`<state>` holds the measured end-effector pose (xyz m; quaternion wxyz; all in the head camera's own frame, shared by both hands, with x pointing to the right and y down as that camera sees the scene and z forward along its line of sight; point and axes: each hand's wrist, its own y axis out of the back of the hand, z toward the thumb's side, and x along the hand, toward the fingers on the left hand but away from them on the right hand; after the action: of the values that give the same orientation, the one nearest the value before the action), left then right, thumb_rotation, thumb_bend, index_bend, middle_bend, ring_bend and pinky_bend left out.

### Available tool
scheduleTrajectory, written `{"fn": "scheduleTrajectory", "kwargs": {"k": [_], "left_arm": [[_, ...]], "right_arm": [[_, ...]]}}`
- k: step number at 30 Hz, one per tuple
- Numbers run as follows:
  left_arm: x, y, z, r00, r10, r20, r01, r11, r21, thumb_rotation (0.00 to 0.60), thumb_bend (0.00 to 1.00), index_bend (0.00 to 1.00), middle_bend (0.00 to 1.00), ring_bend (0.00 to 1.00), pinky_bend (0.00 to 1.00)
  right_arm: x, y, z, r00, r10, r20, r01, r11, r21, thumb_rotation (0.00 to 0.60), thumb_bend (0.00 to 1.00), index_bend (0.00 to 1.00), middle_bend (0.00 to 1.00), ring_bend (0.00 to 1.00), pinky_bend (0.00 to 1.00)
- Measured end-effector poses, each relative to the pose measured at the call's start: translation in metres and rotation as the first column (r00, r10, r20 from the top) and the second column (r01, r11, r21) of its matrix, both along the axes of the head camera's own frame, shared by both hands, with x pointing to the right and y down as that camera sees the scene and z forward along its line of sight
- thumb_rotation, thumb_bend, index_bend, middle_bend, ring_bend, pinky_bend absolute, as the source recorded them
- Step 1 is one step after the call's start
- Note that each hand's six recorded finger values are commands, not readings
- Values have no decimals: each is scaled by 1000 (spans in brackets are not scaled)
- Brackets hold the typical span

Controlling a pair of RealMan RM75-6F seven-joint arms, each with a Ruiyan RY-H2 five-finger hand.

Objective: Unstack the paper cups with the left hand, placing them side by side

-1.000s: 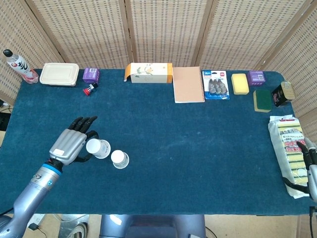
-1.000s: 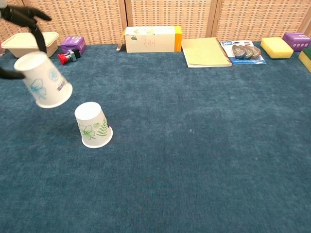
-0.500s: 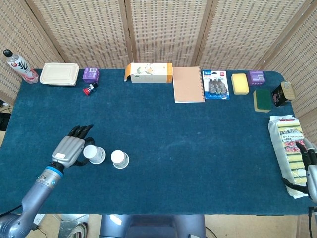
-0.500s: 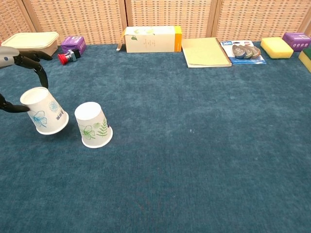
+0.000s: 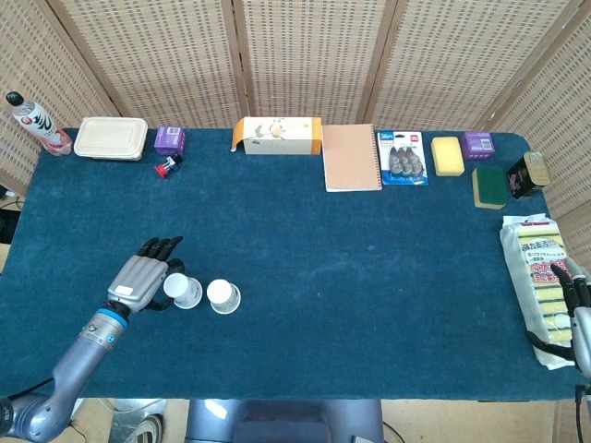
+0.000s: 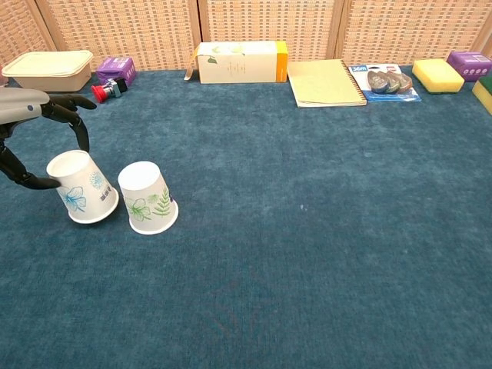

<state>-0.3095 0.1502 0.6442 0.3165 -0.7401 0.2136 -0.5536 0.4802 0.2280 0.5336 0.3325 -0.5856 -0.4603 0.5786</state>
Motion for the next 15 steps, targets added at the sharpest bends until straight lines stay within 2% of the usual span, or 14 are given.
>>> {"fn": "scheduleTrajectory", "kwargs": {"k": [11, 13, 15], "left_arm": [[4, 1, 4, 1000, -1, -7, 1, 1000, -9, 600, 241, 379, 0, 0, 0], [4, 1, 5, 1000, -1, -7, 1, 1000, -12, 600, 221, 330, 0, 0, 0], [5, 2, 6, 1000, -1, -8, 1, 1000, -18, 600, 198, 234, 0, 0, 0]], "right_arm": [[1, 0, -1, 1000, 2, 4, -2, 1000, 4, 600, 23, 29, 0, 0, 0], [1, 0, -1, 1000, 4, 4, -4, 1000, 4, 600, 23, 29, 0, 0, 0], [1, 0, -1, 1000, 6, 5, -6, 1000, 5, 600, 23, 29, 0, 0, 0]]}}
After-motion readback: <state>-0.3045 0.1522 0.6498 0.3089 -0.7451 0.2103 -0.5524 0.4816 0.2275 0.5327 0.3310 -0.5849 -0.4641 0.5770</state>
